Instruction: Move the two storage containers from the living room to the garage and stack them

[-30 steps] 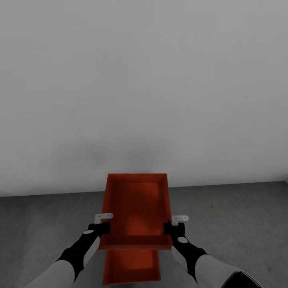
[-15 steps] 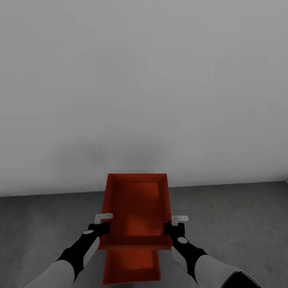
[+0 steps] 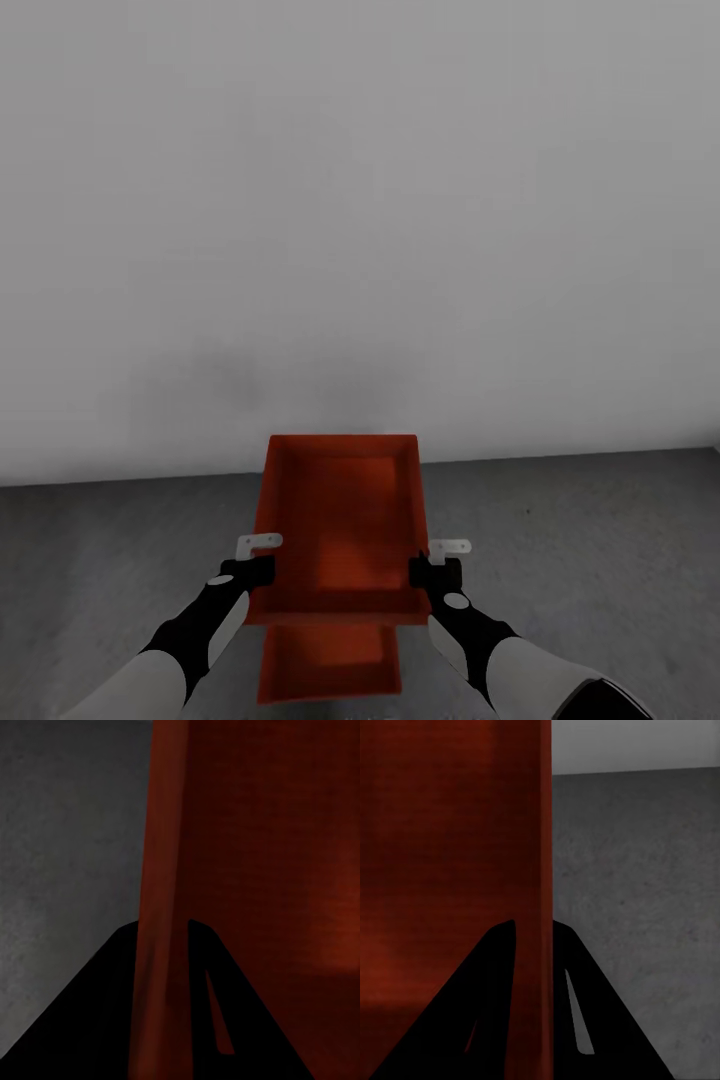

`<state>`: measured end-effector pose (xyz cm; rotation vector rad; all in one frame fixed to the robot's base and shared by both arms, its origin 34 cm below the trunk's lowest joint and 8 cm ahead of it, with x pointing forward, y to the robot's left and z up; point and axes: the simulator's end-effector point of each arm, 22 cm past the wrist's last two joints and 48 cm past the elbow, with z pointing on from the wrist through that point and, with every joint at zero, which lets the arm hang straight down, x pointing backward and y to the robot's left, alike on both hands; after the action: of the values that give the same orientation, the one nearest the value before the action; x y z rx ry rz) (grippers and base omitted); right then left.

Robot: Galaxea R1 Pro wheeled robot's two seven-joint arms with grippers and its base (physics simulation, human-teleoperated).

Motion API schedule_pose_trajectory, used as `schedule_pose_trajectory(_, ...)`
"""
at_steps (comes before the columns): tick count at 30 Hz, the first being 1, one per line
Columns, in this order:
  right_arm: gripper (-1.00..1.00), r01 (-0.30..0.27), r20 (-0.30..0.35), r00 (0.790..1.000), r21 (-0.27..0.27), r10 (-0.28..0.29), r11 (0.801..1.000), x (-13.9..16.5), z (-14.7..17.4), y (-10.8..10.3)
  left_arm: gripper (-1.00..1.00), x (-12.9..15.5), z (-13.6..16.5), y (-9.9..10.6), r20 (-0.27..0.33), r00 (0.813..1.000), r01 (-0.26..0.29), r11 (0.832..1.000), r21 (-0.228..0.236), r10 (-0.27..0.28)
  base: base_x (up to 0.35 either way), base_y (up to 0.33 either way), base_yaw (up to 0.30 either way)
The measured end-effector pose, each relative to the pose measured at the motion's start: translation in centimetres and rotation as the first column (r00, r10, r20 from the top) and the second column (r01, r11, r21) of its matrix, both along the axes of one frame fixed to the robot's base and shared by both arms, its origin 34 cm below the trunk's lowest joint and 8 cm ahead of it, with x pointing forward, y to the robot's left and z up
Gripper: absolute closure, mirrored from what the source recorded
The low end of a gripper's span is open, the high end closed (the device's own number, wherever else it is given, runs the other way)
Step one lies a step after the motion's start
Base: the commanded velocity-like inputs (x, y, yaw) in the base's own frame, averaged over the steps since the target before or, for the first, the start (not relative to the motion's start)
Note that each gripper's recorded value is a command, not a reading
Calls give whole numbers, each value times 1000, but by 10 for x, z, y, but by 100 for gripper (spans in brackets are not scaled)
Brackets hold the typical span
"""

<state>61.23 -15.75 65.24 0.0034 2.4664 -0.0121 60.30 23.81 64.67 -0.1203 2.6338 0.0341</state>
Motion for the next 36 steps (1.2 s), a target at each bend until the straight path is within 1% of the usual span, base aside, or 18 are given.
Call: schedule_pose_trajectory(36,100,1,-51,999,2,-1,1000,-18,-26,1,100,-18,-26,0,-50,999,0,1000,-1,0,0,0,0)
